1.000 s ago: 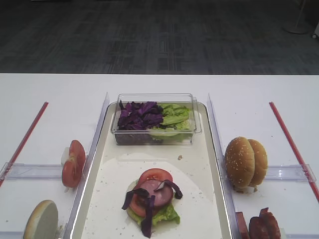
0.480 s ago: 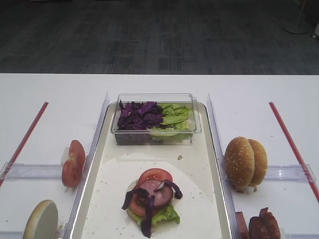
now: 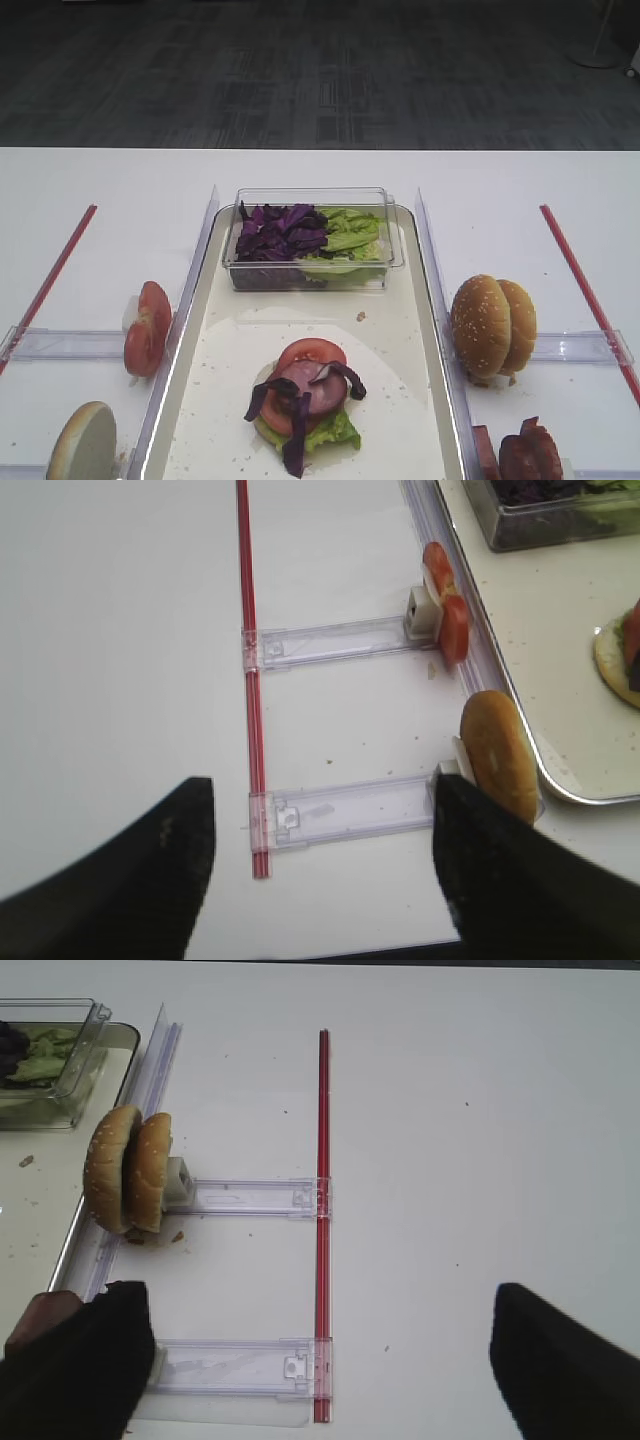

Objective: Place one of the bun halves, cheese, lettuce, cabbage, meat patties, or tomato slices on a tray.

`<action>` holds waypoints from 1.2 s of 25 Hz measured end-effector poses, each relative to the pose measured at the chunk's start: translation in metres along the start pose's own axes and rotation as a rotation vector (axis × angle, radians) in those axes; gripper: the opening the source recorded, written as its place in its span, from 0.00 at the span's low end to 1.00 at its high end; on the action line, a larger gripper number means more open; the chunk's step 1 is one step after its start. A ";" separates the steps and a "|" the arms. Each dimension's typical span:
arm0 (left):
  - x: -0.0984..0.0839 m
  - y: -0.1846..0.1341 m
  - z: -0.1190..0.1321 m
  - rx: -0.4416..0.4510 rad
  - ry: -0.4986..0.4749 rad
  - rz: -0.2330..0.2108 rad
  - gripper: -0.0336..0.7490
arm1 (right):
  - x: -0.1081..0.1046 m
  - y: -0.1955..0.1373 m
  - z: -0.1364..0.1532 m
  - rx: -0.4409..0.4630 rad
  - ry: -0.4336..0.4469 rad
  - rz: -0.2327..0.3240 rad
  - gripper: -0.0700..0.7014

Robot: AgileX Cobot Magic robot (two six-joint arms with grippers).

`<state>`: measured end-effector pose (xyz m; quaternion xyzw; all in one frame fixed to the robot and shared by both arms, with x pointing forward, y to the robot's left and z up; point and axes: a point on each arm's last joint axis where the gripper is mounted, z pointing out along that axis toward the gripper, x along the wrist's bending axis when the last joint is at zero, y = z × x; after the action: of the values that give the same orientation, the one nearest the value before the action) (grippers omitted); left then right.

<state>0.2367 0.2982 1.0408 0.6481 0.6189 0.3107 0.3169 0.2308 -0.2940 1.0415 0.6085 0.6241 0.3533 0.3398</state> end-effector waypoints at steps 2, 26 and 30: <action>0.000 0.000 0.000 0.000 0.000 0.000 0.59 | 0.000 0.000 0.000 0.000 0.000 0.000 0.99; 0.000 0.000 0.000 0.002 0.000 0.000 0.59 | 0.000 0.000 0.000 0.000 0.000 0.000 0.99; 0.000 0.000 0.000 0.002 0.000 0.000 0.59 | 0.000 0.000 0.000 0.000 0.000 0.000 0.99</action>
<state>0.2366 0.2982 1.0407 0.6484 0.6191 0.3102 0.3165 0.2308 -0.2940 1.0415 0.6085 0.6241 0.3533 0.3398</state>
